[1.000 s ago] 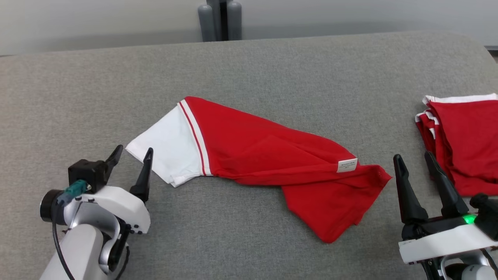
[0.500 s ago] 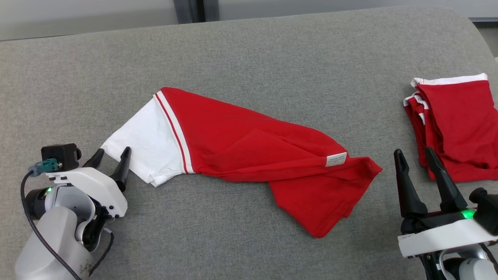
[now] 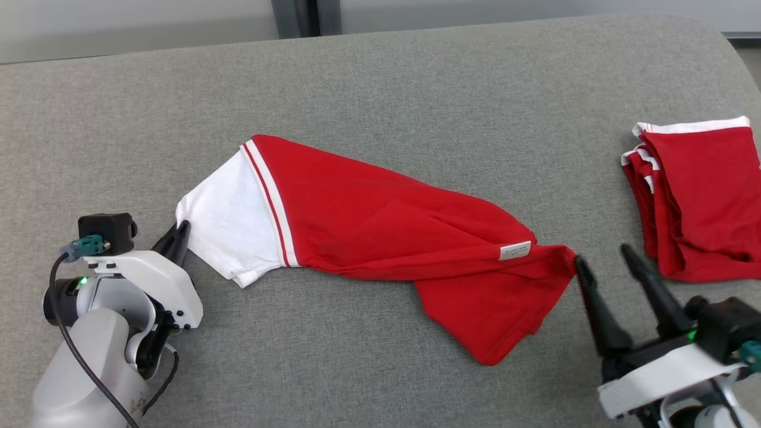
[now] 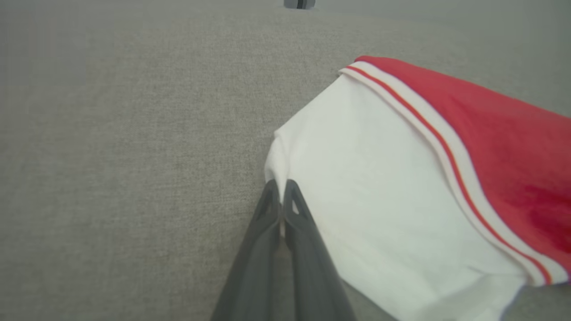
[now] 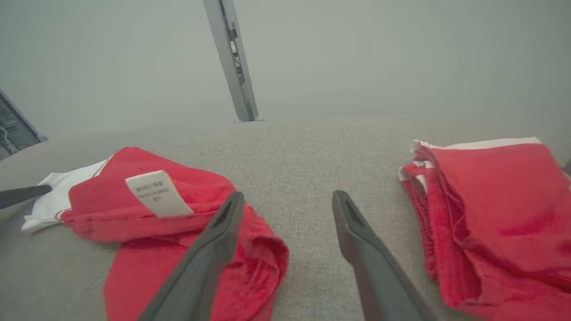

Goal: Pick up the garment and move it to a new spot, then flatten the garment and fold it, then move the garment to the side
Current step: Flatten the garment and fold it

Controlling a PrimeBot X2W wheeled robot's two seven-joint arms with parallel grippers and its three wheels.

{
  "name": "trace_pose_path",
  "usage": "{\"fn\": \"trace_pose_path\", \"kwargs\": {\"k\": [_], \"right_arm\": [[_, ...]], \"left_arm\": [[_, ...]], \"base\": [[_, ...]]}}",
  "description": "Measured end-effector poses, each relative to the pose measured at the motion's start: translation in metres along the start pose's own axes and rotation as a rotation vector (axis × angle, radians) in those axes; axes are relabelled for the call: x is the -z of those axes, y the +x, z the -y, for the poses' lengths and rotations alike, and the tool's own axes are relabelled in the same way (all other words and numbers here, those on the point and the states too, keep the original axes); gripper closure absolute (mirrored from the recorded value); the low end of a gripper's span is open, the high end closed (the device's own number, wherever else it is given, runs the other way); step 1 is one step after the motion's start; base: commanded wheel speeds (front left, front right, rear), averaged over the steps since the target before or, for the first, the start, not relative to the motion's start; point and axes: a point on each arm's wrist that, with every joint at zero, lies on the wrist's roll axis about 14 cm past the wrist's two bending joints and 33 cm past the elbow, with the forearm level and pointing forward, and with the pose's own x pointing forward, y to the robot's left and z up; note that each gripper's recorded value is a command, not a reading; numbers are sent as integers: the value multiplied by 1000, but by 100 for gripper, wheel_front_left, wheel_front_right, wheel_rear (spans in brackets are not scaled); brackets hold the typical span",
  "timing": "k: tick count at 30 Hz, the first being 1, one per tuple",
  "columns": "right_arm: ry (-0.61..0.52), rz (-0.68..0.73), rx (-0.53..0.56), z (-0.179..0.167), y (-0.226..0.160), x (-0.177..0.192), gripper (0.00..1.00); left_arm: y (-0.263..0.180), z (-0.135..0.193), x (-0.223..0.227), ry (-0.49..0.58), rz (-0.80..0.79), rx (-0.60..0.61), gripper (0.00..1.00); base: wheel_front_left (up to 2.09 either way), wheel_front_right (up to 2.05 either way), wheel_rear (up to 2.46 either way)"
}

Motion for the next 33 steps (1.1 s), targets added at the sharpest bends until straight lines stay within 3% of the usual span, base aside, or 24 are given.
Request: {"fn": "trace_pose_path", "kwargs": {"k": [10,11,12,13,18,26,33], "right_arm": [[-30,-87,-90,-19,5,19,0],[-29,-90,-95,-20,8,20,56],[-24,-88,-99,-21,11,21,95],[-24,-86,-100,-21,13,21,100],[-18,-78,-111,-23,21,21,100],[-73,243,-125,-21,30,-74,100],[-137,516,-159,-33,16,-171,100]], "left_arm": [[-3,8,-6,2,27,16,100],[-3,9,-6,2,31,18,100],[-4,10,-9,0,44,19,100],[-5,11,-10,-3,52,20,100],[-10,10,-25,-4,114,16,100],[-41,16,-109,26,421,2,100],[-103,45,-203,69,731,33,100]], "base": [[0,0,0],[0,0,0],[0,0,0],[0,0,0],[0,0,0],[0,0,0],[0,0,0]]}}
